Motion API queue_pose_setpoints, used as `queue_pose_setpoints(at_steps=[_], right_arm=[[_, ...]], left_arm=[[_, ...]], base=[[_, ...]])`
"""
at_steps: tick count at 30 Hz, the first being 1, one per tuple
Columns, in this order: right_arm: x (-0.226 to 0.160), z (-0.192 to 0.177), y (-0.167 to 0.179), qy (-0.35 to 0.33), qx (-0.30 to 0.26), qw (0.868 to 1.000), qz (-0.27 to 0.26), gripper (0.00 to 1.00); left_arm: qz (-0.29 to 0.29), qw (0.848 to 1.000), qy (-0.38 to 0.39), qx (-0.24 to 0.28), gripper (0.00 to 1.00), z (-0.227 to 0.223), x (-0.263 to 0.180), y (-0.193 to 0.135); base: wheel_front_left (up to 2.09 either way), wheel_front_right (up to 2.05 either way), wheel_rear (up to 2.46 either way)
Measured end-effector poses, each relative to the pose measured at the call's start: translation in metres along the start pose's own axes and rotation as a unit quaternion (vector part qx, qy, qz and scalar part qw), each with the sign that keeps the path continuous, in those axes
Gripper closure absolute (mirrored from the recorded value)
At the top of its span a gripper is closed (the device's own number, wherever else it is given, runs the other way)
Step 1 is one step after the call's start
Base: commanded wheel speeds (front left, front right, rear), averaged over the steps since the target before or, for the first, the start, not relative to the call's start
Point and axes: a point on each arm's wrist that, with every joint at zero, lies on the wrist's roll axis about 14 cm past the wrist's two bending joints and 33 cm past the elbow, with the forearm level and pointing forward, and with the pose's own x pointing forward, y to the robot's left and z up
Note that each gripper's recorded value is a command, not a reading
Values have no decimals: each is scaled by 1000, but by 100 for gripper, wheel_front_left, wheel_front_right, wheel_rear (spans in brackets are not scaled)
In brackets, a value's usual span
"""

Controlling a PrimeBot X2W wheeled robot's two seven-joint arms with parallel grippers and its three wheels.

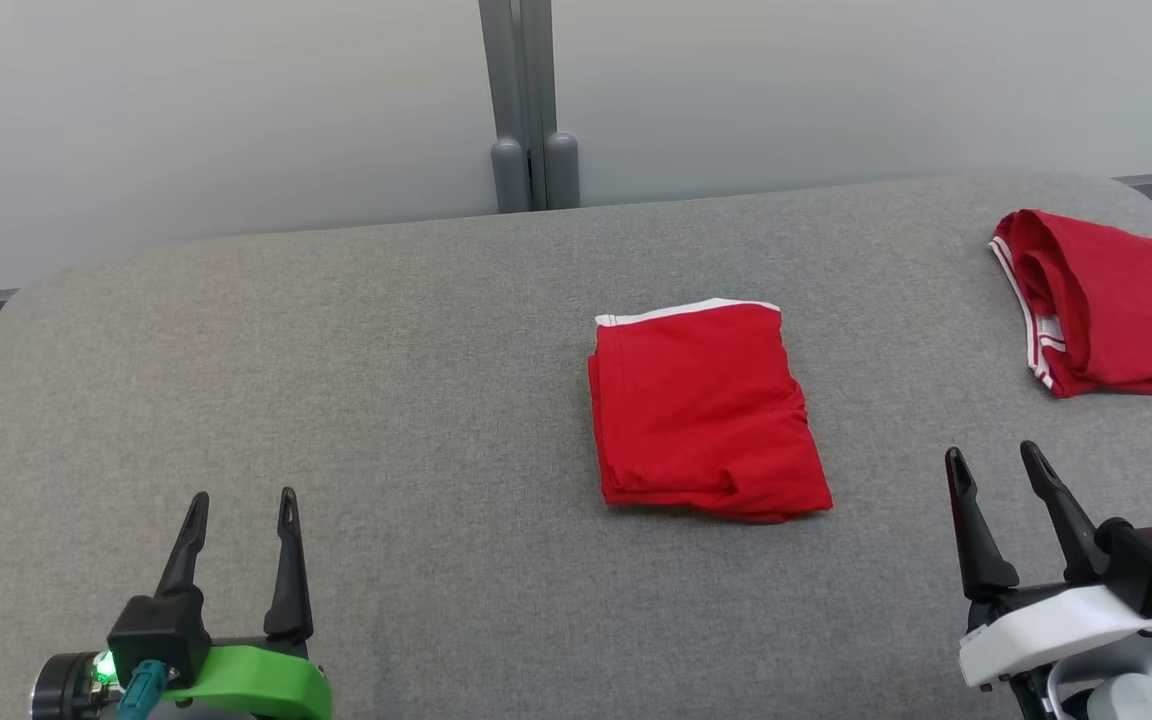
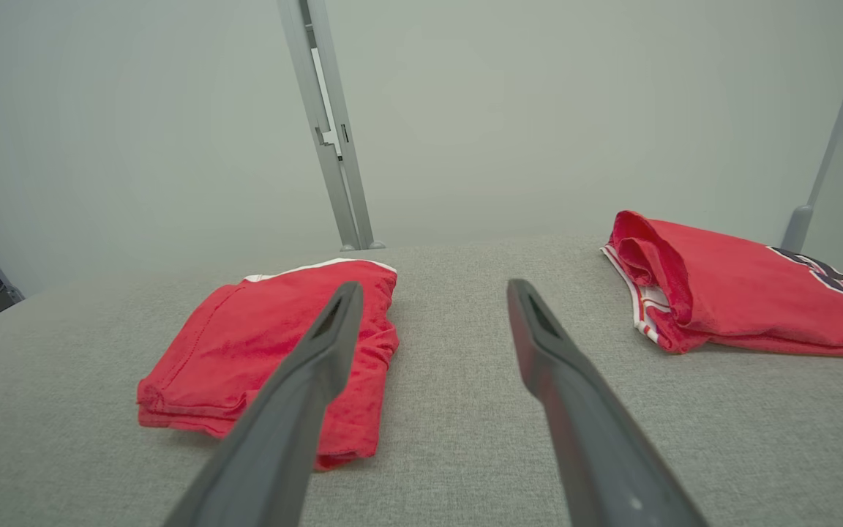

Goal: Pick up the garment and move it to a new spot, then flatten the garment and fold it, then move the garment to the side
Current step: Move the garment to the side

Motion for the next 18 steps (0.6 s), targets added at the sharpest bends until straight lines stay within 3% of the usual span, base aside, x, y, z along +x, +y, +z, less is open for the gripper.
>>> queue_pose_setpoints(at_steps=[18], right_arm=[[-5, -1, 12, 0, -4, 1000, 13, 0]], left_arm=[[-4, 1000, 4, 1, 0, -2, -9, 2]], base=[[0, 0, 0]])
